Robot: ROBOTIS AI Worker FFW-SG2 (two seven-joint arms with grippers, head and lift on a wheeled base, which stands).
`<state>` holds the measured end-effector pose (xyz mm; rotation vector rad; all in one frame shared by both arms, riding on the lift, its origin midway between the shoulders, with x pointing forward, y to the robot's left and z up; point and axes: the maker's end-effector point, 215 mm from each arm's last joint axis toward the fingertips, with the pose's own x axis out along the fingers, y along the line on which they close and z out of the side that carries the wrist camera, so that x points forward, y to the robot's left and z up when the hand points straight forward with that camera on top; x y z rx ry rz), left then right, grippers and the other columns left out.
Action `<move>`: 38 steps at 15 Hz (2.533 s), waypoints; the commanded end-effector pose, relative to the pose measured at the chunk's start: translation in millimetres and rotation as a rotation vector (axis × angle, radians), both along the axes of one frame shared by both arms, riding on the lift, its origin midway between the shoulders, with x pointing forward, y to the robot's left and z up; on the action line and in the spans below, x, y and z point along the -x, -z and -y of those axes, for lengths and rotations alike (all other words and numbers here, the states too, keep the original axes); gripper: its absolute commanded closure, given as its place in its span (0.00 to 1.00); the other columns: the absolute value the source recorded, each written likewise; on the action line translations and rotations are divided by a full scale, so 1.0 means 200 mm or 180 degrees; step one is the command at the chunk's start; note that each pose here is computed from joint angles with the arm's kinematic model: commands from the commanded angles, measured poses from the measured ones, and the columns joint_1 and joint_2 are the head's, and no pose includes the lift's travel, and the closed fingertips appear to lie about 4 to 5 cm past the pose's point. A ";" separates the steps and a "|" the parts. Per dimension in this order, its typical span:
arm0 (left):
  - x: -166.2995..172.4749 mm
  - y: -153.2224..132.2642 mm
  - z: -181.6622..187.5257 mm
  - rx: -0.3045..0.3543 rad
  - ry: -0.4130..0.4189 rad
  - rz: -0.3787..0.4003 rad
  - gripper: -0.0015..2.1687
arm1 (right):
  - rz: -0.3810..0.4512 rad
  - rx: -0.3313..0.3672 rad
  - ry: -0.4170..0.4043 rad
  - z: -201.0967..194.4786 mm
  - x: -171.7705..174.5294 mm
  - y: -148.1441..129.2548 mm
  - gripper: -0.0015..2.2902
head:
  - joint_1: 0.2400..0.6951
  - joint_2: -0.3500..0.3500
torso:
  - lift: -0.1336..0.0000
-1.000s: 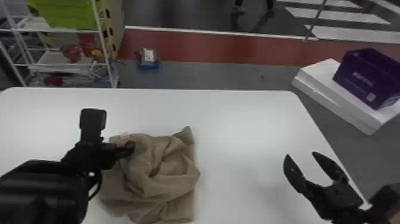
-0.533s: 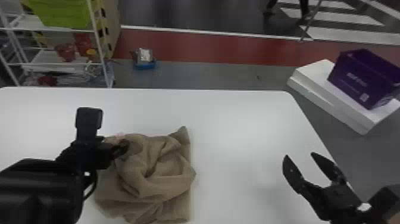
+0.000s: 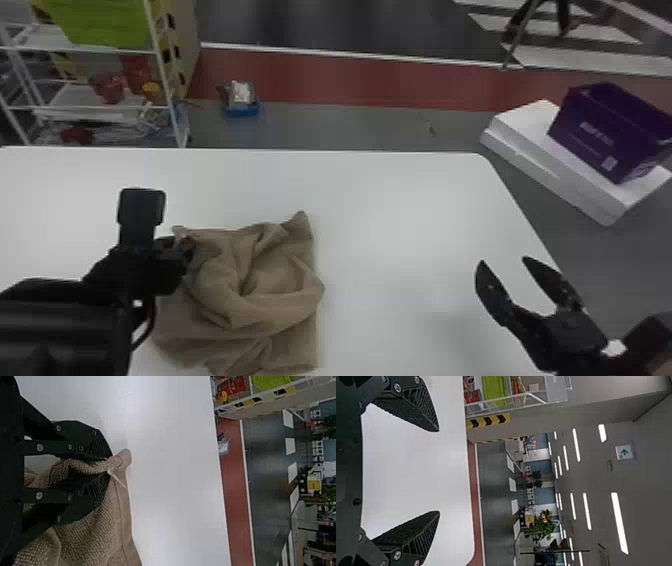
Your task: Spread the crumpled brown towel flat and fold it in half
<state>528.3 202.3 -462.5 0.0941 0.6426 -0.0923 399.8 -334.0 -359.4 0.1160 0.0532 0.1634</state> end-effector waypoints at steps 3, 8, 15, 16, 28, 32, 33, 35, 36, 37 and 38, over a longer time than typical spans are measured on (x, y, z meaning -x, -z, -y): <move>0.15 -0.53 0.03 0.0353 -0.0006 0.0645 0.67 | 0.0016 -0.0020 -0.0042 -0.04 -0.01 -0.01 0.06 | 1.00 0.27 | 0.07; 0.42 -1.12 0.08 0.0568 0.0110 0.1106 0.67 | 0.0031 -0.0067 -0.0119 -0.11 -0.05 -0.01 0.06 | 1.00 0.27 | 0.07; 0.60 -1.32 -0.47 0.0295 -0.0509 0.1279 0.67 | 0.0071 -0.0050 -0.0214 -0.14 -0.06 -0.03 0.06 | 1.00 0.34 | 0.07; 0.63 -1.30 -0.60 0.0260 -0.0680 0.1268 0.67 | 0.0103 -0.0025 -0.0210 -0.12 -0.07 -0.06 0.06 | 1.00 0.40 | 0.07; 0.76 -1.38 -1.13 0.0286 -0.1027 0.1552 0.67 | 0.0306 0.0028 -0.0851 -0.47 -0.42 -0.28 0.06 | 1.00 0.79 | 0.07; 0.74 -1.30 -1.10 0.0365 -0.0988 0.1466 0.67 | 0.0214 0.0077 -0.1298 -0.86 -0.54 -0.30 0.07 | 1.00 0.89 | 0.07; 0.74 -1.30 -1.11 0.0359 -0.0990 0.1469 0.67 | 0.0095 0.0044 -0.1410 -0.95 -0.58 -0.26 0.07 | 1.00 0.91 | 0.07; 0.73 -1.28 -1.12 0.0360 -0.1005 0.1441 0.67 | -0.0180 0.0141 -0.1591 -1.12 -0.61 -0.16 0.07 | 1.00 0.97 | 0.07; 0.73 -1.27 -1.12 0.0371 -0.1002 0.1434 0.67 | -0.0281 0.0196 -0.1677 -1.20 -0.63 -0.13 0.07 | 1.00 0.99 | 0.07; 0.73 -1.26 -1.12 0.0381 -0.1006 0.1418 0.67 | -0.0437 0.0257 -0.1745 -1.27 -0.66 -0.09 0.08 | 1.00 1.00 | 0.07; 0.73 -1.25 -1.12 0.0390 -0.1009 0.1406 0.67 | -0.0581 0.0296 -0.1801 -1.33 -0.68 -0.05 0.09 | 1.00 1.00 | 0.07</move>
